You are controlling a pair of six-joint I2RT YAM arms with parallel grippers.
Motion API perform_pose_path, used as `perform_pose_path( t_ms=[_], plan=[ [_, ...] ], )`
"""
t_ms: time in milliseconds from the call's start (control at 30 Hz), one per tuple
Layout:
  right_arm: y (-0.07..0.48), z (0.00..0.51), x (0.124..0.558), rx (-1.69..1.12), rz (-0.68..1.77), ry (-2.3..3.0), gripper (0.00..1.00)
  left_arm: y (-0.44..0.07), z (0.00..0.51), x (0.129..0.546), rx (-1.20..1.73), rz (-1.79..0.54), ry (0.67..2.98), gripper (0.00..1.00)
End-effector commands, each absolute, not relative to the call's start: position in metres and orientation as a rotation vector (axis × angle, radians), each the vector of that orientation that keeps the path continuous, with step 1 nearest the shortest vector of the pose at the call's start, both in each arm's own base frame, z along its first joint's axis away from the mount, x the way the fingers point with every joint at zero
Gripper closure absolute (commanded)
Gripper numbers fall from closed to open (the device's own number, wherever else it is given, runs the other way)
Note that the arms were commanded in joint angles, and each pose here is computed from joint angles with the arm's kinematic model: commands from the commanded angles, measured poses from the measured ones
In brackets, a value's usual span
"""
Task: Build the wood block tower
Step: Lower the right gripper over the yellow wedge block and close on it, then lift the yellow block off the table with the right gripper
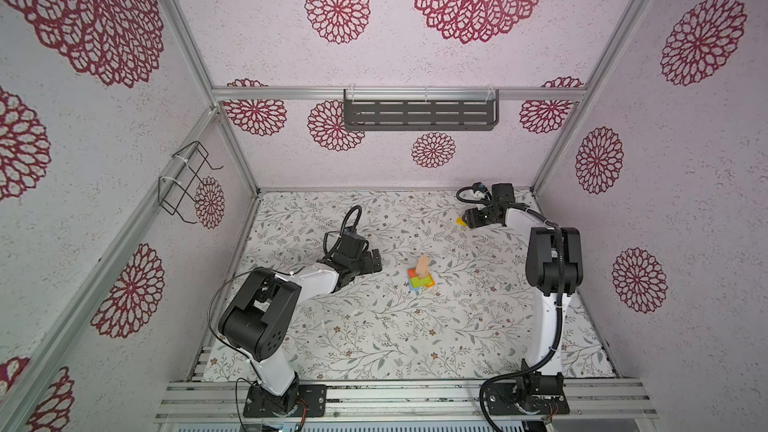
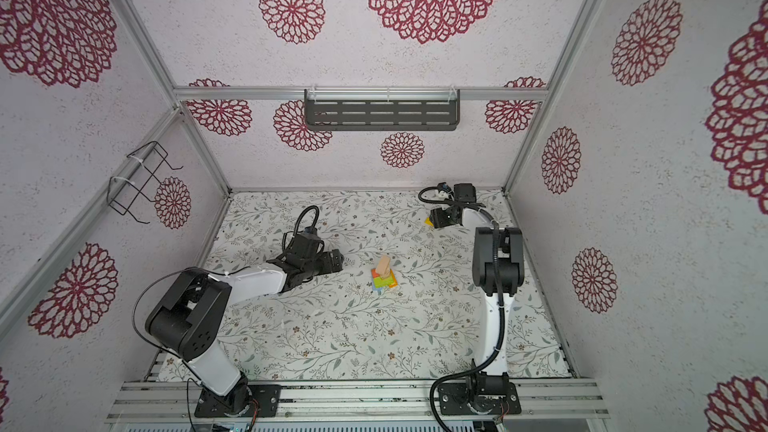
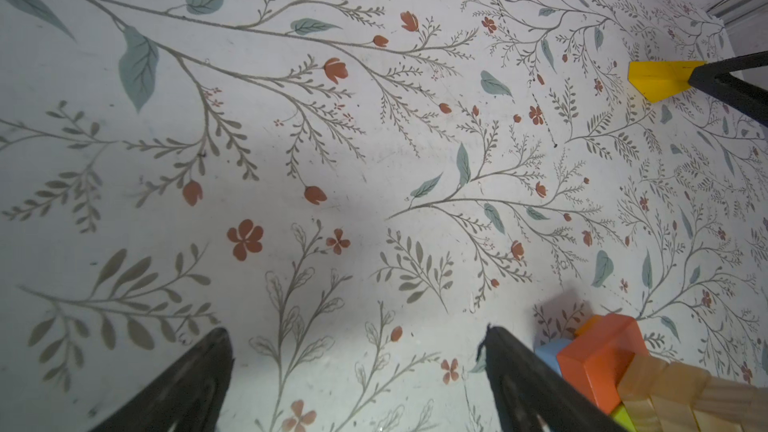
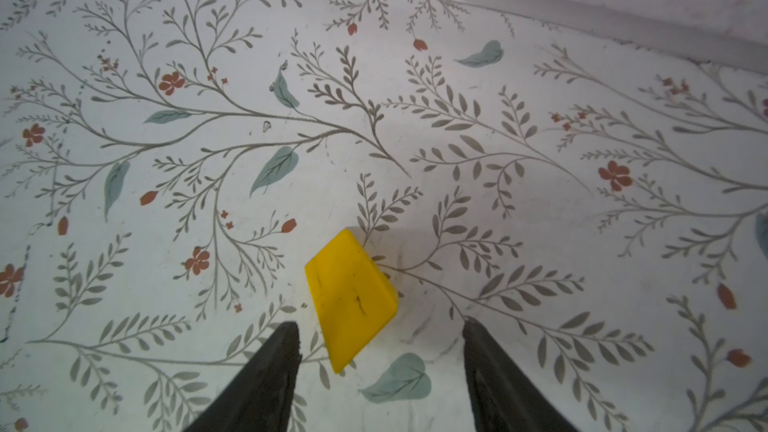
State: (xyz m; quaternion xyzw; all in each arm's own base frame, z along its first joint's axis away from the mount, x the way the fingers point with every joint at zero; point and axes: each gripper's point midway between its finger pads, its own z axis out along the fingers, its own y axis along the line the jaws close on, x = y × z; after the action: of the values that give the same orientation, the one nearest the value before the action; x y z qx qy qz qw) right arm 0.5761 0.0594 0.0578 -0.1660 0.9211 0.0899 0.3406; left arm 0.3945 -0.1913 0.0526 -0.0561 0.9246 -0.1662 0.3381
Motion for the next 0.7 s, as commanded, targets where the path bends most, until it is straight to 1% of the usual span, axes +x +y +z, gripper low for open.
perform_pose_path(
  t_ms=[0, 400, 667],
  plan=[
    [0.064, 0.06, 0.575, -0.503, 0.261, 2.389, 0.37, -0.193, 0.062, 0.405, -0.174, -0.463, 2.375, 0.03],
    [0.07, 0.045, 0.583, -0.555, 0.3, 2.416, 0.45, -0.194, 0.055, 0.407, -0.178, -0.473, 2.39, 0.03],
    [0.074, 0.037, 0.585, -0.573, 0.325, 2.426, 0.53, -0.195, 0.05, 0.407, -0.178, -0.481, 2.402, 0.03]
  ],
)
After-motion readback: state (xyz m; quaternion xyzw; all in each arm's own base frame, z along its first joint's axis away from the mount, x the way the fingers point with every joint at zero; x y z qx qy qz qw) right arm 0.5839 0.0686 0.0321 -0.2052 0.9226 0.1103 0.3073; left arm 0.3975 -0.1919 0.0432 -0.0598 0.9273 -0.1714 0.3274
